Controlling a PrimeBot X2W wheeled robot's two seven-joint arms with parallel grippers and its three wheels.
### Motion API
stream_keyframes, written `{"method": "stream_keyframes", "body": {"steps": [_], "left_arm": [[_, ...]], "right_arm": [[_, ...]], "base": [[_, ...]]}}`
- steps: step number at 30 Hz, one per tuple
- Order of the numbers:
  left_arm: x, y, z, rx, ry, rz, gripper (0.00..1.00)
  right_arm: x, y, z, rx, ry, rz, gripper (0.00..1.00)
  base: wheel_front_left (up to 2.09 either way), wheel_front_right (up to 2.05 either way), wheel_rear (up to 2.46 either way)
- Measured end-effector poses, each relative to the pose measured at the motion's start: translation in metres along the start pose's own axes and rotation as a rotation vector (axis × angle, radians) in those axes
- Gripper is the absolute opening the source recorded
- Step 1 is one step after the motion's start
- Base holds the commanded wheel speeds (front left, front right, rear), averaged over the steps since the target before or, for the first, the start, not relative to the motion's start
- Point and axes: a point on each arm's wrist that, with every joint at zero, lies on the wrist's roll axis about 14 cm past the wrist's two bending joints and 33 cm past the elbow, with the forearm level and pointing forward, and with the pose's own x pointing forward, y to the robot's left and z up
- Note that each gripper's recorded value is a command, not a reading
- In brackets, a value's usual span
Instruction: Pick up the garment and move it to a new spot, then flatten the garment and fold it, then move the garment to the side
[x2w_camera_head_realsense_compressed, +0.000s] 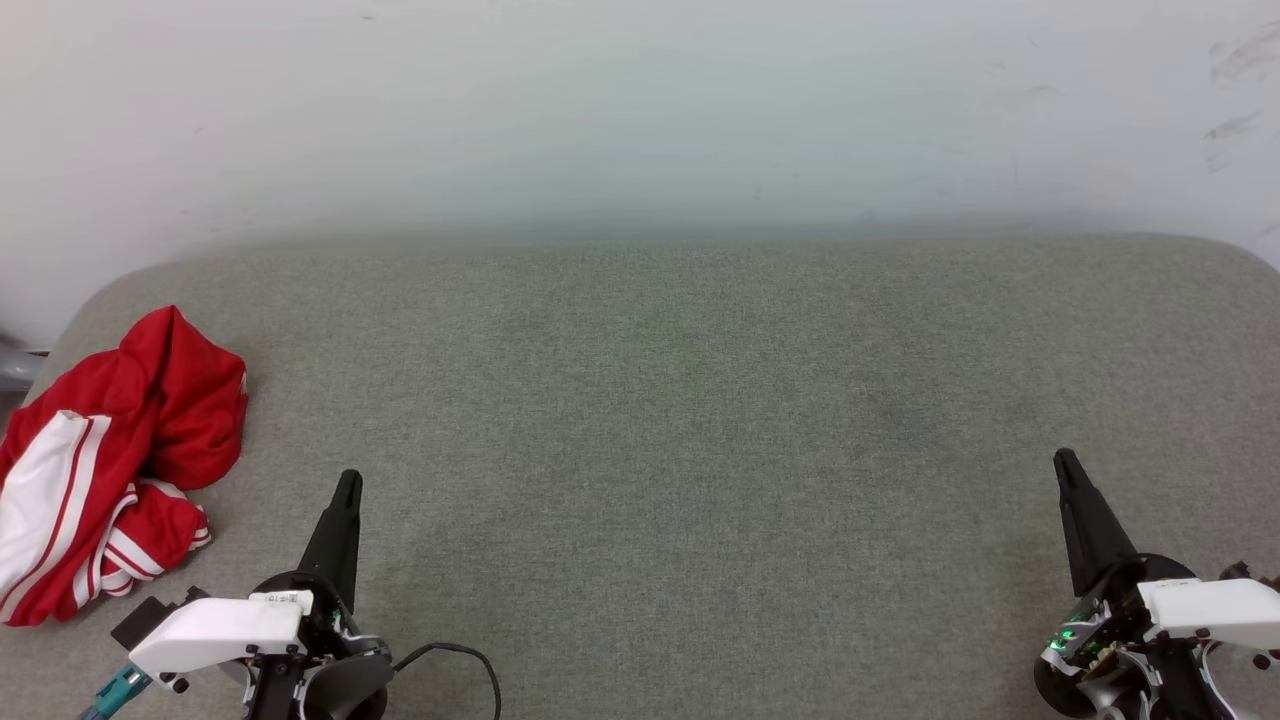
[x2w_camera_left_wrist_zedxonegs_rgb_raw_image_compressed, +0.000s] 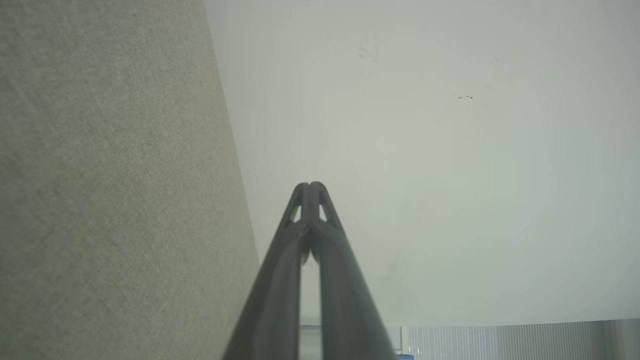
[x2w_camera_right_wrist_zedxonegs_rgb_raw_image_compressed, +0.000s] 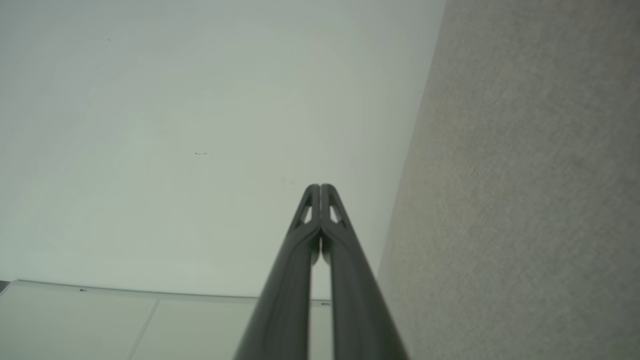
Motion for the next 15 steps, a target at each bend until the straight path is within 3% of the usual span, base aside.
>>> {"method": "stream_keyframes", "body": {"steps": [15], "left_arm": [[0.0000,0.0000,0.0000,0.000,0.000,0.000,0.00]], "right_arm": [[0.0000,0.0000,0.0000,0.000,0.000,0.000,0.00]], "base": [[0.00,0.00,0.00]]}}
